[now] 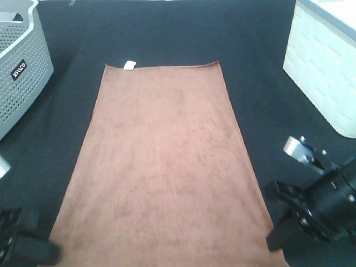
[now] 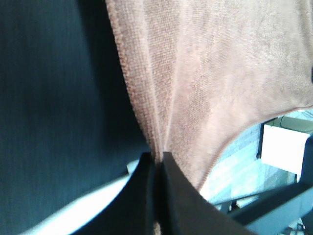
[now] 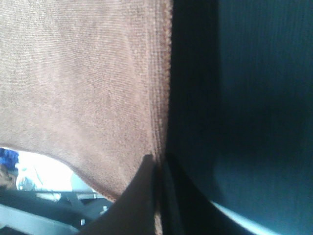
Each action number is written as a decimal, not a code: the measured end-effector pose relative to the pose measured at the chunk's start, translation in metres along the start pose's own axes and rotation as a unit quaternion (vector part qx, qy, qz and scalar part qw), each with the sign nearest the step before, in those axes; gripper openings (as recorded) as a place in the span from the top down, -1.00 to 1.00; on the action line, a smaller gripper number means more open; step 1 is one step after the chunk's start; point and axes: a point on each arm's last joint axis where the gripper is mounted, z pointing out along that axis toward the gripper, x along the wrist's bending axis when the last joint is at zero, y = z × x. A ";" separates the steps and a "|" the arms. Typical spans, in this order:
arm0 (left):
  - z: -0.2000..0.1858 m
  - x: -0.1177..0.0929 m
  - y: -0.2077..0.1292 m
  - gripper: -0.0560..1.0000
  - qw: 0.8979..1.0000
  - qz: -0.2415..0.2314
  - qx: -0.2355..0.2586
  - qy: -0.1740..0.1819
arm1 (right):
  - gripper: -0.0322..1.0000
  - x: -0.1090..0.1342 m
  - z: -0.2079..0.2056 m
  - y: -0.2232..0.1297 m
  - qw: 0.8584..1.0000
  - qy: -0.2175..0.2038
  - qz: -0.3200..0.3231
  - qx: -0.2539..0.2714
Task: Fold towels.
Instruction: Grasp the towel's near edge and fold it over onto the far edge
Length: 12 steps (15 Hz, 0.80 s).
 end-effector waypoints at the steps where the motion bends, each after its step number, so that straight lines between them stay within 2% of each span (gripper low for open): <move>1: -0.001 0.002 -0.011 0.89 1.000 -0.004 0.004 0.001 | 0.94 -0.001 -0.001 -0.008 1.000 0.000 0.001 0.002; 4: -0.004 0.003 -0.019 0.89 1.000 0.001 0.003 0.002 | 0.94 0.000 -0.006 -0.014 1.000 0.000 -0.008 -0.008; 6: -0.006 -0.002 -0.008 0.89 1.000 0.008 -0.014 -0.004 | 0.94 0.010 -0.017 0.003 0.999 0.007 -0.028 -0.042; 8: -0.013 -0.012 0.021 0.89 0.997 0.031 -0.064 0.005 | 0.94 0.024 -0.031 0.032 0.996 0.012 -0.056 -0.076; 9: -0.021 -0.020 0.047 0.89 0.993 0.040 -0.109 0.017 | 0.94 0.035 -0.042 0.057 0.993 0.015 -0.069 -0.096; 10: -0.026 -0.028 0.067 0.89 0.990 0.052 -0.133 0.019 | 0.94 0.041 -0.048 0.074 0.991 0.013 -0.079 -0.105; 12: -0.030 -0.041 0.106 0.89 0.985 0.069 -0.159 0.015 | 0.94 0.055 -0.061 0.113 0.988 0.006 -0.097 -0.123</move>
